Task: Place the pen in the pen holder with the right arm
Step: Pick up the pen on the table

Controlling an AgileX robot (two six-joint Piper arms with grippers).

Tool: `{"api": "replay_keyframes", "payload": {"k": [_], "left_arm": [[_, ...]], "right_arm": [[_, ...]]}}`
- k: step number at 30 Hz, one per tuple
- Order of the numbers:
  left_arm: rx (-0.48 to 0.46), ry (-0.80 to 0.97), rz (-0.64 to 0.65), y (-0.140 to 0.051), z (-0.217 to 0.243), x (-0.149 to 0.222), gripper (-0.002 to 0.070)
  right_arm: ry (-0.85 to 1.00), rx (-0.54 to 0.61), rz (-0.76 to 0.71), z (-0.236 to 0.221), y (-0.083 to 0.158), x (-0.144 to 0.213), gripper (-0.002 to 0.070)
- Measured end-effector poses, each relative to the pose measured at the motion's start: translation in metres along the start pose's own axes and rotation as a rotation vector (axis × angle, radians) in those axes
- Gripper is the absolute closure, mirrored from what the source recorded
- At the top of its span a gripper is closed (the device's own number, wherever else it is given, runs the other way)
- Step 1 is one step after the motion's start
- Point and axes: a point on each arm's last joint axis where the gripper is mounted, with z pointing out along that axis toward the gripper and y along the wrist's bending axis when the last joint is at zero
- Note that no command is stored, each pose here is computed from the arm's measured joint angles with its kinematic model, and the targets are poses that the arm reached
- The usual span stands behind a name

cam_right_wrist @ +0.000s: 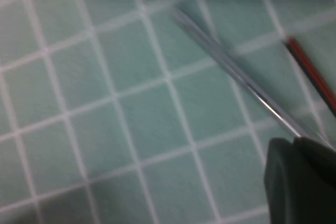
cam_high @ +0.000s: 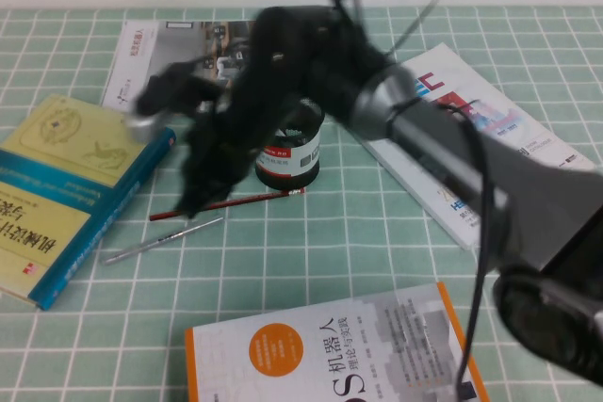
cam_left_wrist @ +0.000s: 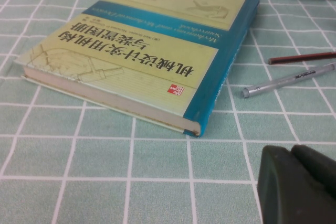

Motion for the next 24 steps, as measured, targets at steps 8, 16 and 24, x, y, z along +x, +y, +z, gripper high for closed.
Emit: {"api": "replay_keyframes", "payload": {"k": [8, 16, 24], "left_arm": [[0.0, 0.0, 0.0, 0.0, 0.0, 0.0, 0.0679], [0.0, 0.0, 0.0, 0.0, 0.0, 0.0, 0.0679], [0.0, 0.0, 0.0, 0.0, 0.0, 0.0, 0.0679]], "right_arm": [[-0.006, 0.059, -0.141, -0.018, 0.025, -0.017, 0.0696], [-0.017, 0.077, -0.339, -0.031, 0.033, -0.022, 0.0696], [0.001, 0.082, -0.415, -0.027, 0.045, -0.025, 0.0696]]}}
